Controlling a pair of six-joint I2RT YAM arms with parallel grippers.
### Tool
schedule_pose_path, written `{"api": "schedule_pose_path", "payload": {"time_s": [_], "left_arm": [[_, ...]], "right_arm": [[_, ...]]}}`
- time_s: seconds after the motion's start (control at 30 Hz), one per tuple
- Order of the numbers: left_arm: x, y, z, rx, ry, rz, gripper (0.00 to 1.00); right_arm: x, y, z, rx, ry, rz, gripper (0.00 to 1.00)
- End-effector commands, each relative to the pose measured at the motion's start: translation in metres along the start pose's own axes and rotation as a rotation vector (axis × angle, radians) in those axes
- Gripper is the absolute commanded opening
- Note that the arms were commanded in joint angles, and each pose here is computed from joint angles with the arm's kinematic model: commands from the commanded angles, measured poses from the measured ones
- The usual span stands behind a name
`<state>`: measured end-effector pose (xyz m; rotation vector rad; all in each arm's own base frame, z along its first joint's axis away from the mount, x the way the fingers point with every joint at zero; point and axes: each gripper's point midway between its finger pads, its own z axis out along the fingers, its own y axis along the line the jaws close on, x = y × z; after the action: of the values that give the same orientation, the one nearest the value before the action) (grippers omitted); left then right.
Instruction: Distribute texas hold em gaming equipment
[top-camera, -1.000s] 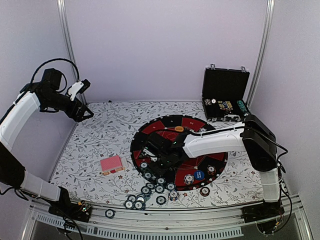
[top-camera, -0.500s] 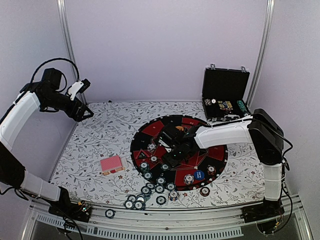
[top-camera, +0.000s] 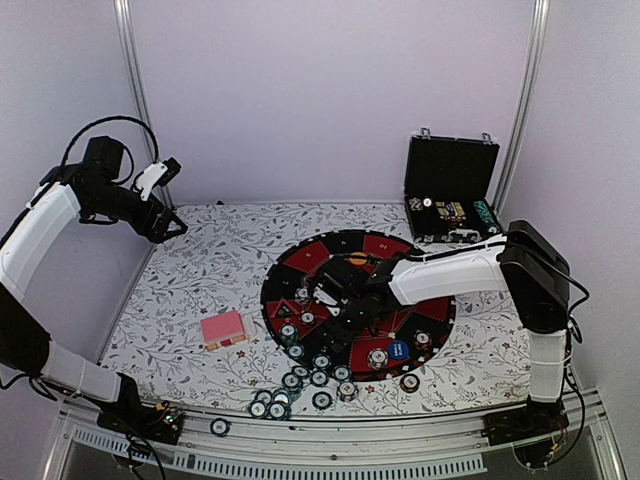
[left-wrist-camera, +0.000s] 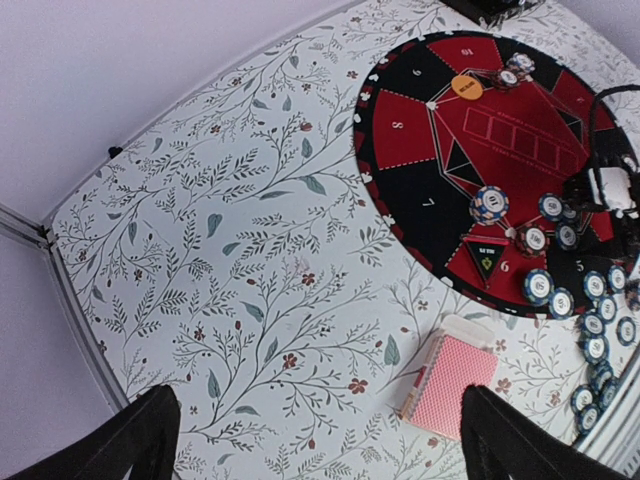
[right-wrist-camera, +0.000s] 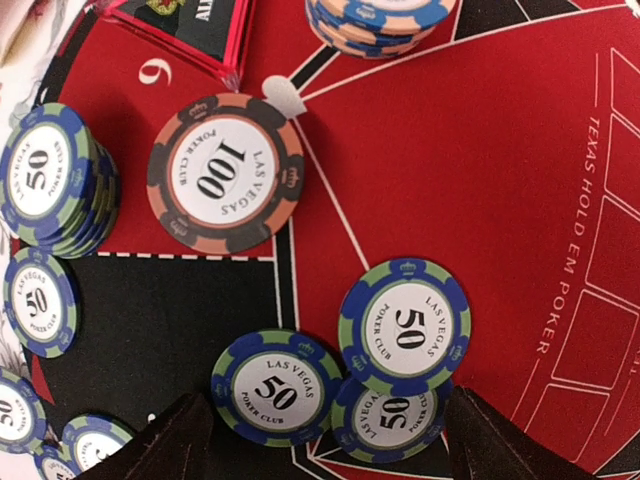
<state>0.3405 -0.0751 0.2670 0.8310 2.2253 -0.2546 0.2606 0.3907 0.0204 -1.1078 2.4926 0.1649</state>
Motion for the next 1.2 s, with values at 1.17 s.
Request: {"api": "schedule_pose_path", "payload": {"time_s": [1.17], "left_arm": [[-0.007, -0.001, 0.0, 0.004, -0.01, 0.021, 1.0]], "right_arm": [[-0.018, -0.21, 0.016, 0.306, -0.049, 0.263, 0.52]]}}
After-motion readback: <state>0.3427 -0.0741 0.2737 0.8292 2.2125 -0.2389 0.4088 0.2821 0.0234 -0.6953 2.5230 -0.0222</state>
